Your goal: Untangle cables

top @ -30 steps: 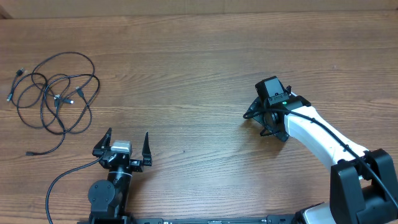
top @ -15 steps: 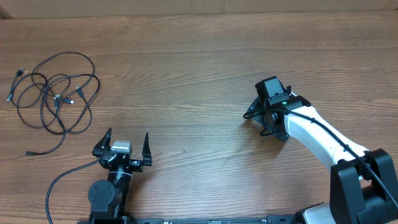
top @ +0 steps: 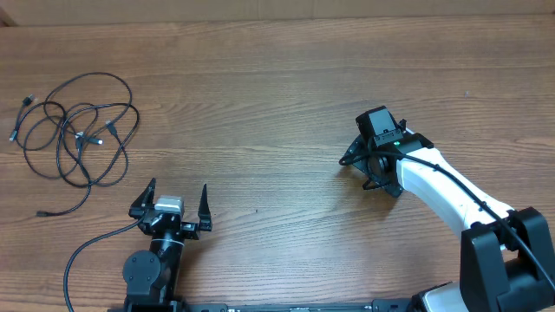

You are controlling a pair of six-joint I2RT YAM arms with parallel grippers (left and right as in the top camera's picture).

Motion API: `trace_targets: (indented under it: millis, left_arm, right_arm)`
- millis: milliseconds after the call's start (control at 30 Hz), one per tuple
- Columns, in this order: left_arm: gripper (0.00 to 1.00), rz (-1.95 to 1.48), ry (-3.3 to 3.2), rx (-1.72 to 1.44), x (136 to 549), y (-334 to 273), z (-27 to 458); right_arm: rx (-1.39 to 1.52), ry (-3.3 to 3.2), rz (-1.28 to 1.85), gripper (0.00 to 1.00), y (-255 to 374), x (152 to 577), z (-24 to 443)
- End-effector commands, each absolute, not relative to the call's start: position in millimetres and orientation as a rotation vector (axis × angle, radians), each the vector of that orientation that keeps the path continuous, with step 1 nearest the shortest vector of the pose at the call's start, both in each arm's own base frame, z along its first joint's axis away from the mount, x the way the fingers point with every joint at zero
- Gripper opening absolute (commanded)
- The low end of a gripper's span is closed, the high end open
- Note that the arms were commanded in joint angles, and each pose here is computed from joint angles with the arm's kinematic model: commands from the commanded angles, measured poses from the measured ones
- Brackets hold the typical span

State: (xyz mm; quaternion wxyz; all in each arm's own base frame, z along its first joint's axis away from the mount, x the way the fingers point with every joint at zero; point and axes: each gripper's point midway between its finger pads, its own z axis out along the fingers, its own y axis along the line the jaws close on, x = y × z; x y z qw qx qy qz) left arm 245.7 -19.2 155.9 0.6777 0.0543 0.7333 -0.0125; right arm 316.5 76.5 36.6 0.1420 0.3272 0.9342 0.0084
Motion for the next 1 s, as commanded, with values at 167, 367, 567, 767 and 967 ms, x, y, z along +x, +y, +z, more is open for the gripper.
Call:
trace_targets:
  millis: [167,367,567,767,967]
  left_arm:
    - [1.0,-0.024,1.641,0.113,245,-17,157]
    - [1.0,-0.024,1.641,0.113,245,-17,157]
    - [1.0,-0.024,1.641,0.113,245,-17,157]
    - [1.0,-0.024,1.641,0.113,245,-17,157]
    - [0.99,-0.024,1.641,0.113,245,-17,157]
  right_arm:
    - [0.955,2.679,0.041,1.0,76,318,41]
    - [0.955,2.679,0.041,1.0,76,318,40]
    - [0.955,2.68,0.04,1.0,76,317,40]
    - [0.954,2.676,0.045,1.0,76,318,42]
    - [0.946,2.638,0.086,1.0,77,321,56]
